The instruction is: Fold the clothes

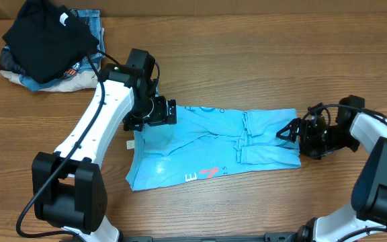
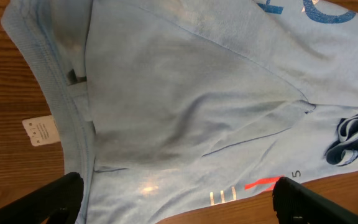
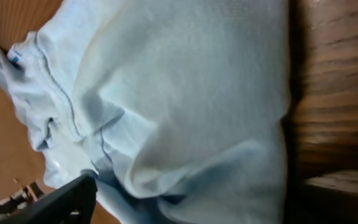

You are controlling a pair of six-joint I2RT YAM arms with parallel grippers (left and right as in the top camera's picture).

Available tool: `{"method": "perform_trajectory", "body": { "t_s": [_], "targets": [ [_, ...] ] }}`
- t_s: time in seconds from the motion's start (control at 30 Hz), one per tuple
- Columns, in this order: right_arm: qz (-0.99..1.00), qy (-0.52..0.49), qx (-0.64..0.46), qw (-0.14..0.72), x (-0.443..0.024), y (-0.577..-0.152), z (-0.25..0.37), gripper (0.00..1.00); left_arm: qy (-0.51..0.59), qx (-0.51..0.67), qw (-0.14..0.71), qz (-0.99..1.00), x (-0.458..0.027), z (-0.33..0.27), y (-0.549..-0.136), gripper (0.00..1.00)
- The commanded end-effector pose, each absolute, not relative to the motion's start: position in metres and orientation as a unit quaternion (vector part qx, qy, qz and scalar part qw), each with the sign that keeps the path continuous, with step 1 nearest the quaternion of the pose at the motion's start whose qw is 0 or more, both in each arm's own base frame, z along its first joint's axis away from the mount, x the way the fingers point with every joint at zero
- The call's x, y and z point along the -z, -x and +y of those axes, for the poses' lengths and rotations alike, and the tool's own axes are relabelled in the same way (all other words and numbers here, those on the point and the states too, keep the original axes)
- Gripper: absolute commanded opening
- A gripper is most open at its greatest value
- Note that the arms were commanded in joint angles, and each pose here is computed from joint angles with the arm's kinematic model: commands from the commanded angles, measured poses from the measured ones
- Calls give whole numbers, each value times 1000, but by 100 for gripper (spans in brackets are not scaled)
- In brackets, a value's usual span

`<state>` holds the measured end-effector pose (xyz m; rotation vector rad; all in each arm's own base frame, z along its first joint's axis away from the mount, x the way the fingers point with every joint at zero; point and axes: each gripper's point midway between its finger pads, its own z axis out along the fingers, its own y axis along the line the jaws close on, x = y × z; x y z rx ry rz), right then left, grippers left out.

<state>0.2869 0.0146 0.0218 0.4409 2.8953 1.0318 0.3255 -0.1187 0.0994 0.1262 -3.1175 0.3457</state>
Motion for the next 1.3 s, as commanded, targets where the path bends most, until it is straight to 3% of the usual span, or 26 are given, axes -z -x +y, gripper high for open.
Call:
{"method": "perform_trajectory", "body": {
  "t_s": [0.0,0.07,0.23,0.33,0.37,0.87,1.27],
  "targets": [
    [933,-135,-332,3,-16,-282,23,71,-30,-107,0,-994,-99,-117,-325,100],
    [934,-134,-331,2,-16,-282,23,54,-30,-107,1,-994,-99,-117,-324,100],
    [934,-145,-325,6,-14,-285,20,39,-30,-107,2,-994,-99,-117,-324,100],
    [935,-152,-320,11,-13,-289,18,8,-30,-107,1,-994,-99,-117,-324,100],
    [935,-154,-319,14,-13,-291,17,4,-30,-107,2,-994,-99,-117,-324,100],
    [944,-285,-166,16,-34,-314,-49,4,-31,-106,4,-994,-99,-116,-323,100],
    [947,-286,-95,109,-107,-320,-58,4,-31,-105,7,-994,-99,-116,-321,100]
  ]
}}
